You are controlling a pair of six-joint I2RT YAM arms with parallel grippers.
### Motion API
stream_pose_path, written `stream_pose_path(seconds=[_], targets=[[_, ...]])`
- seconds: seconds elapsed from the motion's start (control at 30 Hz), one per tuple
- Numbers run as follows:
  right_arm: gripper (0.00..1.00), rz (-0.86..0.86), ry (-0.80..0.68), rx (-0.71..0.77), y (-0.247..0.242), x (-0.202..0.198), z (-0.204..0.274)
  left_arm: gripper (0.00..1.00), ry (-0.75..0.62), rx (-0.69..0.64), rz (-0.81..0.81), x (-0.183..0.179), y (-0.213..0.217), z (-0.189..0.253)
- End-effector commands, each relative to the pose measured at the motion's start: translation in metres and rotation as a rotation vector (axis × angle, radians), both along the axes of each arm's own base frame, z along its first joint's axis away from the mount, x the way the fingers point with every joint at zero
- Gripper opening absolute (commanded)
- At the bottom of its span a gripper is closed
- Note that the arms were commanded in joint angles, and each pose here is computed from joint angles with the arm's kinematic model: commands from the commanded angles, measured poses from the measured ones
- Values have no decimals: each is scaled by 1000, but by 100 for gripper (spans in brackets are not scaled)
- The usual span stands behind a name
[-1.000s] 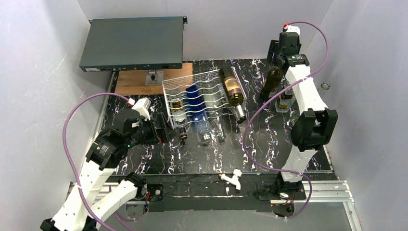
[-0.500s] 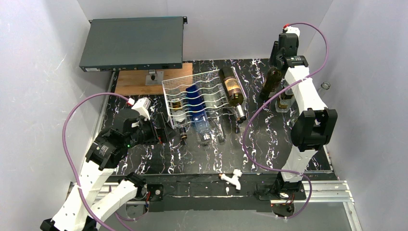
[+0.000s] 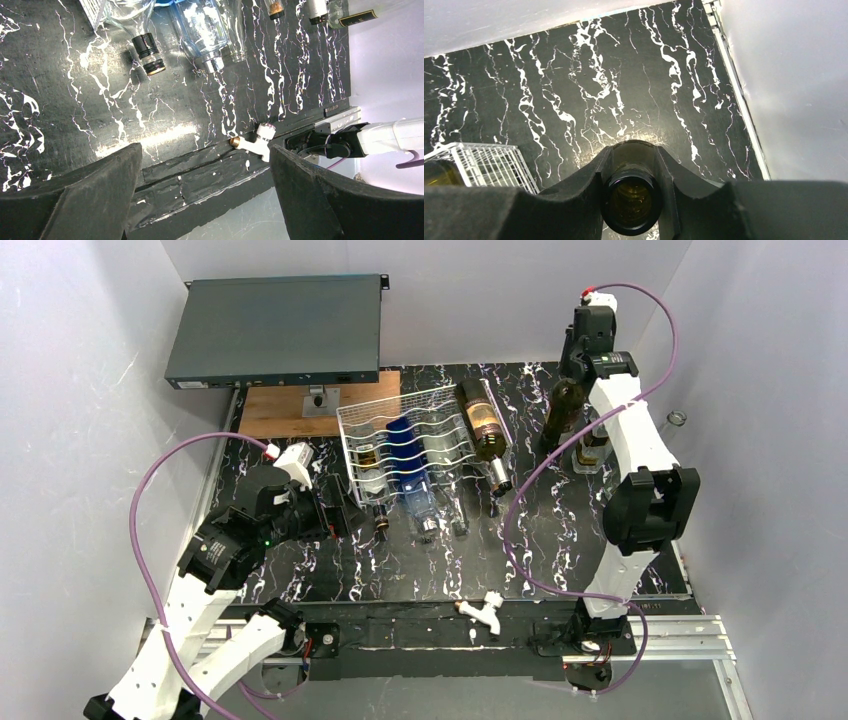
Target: Put the wine bottle on the wine rack
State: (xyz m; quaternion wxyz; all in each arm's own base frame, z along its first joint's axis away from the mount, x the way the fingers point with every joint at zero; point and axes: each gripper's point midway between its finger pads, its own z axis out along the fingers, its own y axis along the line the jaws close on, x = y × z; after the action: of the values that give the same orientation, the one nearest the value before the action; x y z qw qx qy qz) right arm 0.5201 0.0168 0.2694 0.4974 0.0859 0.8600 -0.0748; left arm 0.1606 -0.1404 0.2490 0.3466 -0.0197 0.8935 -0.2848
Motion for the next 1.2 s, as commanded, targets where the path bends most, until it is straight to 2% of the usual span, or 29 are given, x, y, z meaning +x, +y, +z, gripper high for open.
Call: stream_pose_path(seconds=[0.0,0.13,0.3,0.67,0.9,1.17], targets=[[1,29,-235,30,11,4,94,98,-11,1,1,-1,1,7],[1,98,-241,54,38,-2,97,98,-15,0,0,0,1,9],[1,92,-300,-11,59,-21,115,98,-7,0,3,0,1,5],[1,149,-490,-80,94,-58,206,98,-10,-7,4,-1,1,6],[1,239,-614,-43,120,-75,260,98,-4,-4,1,1,-1,6],[1,379,-713,20,170,-90,295,98,-6,-4,-1,2,-2,8]])
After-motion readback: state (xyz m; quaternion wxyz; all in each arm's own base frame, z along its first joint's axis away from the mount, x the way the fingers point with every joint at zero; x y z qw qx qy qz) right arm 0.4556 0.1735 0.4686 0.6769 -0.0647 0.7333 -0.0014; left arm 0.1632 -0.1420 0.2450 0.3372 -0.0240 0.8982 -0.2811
